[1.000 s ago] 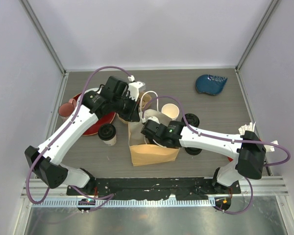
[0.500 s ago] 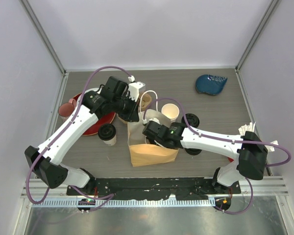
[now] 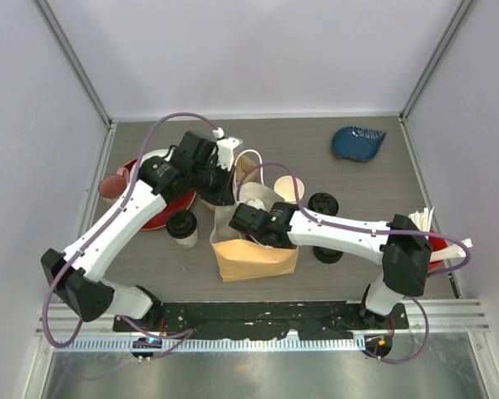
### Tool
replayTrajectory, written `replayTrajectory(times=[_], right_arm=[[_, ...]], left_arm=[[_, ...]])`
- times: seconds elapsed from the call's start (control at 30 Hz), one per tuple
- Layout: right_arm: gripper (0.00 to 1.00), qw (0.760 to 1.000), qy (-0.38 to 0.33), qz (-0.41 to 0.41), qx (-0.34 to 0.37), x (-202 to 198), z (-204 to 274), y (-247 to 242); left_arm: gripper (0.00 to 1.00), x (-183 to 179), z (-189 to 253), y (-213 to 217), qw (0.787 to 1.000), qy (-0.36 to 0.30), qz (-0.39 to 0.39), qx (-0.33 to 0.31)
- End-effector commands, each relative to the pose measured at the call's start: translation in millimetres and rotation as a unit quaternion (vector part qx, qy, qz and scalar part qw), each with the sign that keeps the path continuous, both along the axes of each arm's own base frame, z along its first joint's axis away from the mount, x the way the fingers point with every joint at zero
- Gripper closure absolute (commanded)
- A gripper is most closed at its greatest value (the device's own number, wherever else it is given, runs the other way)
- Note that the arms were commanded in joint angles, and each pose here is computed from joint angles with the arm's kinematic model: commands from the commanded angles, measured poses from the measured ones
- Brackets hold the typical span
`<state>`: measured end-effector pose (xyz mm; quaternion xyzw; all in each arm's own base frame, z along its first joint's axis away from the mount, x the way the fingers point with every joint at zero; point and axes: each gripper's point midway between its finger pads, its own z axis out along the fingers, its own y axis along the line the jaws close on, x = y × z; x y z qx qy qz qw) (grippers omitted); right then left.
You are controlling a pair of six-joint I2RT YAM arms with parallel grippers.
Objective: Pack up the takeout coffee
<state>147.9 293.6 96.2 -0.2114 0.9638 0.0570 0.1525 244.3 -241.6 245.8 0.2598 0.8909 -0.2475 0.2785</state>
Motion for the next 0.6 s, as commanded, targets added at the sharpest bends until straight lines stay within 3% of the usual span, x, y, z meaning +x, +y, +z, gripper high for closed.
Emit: replayTrajectory(times=[0.0,0.23,0.57], right_arm=[[0.99,0.997,0.029,-0.025,-0.072,-17,-3,-33],[0.99,0.995,0.014,-0.029,-0.100,-15,3,-42],[0.99,0.997,0.005,-0.015,-0.069,4,-5,-21]], left_arm=[[1.00,15,36,-2,0.996,-0.075,0.020,-0.035],[1.00,13,45,-10,0.995,-0.078,0.004,-0.055],[1.00,8,40,-9,0.996,-0.072,-0.002,-0.058]])
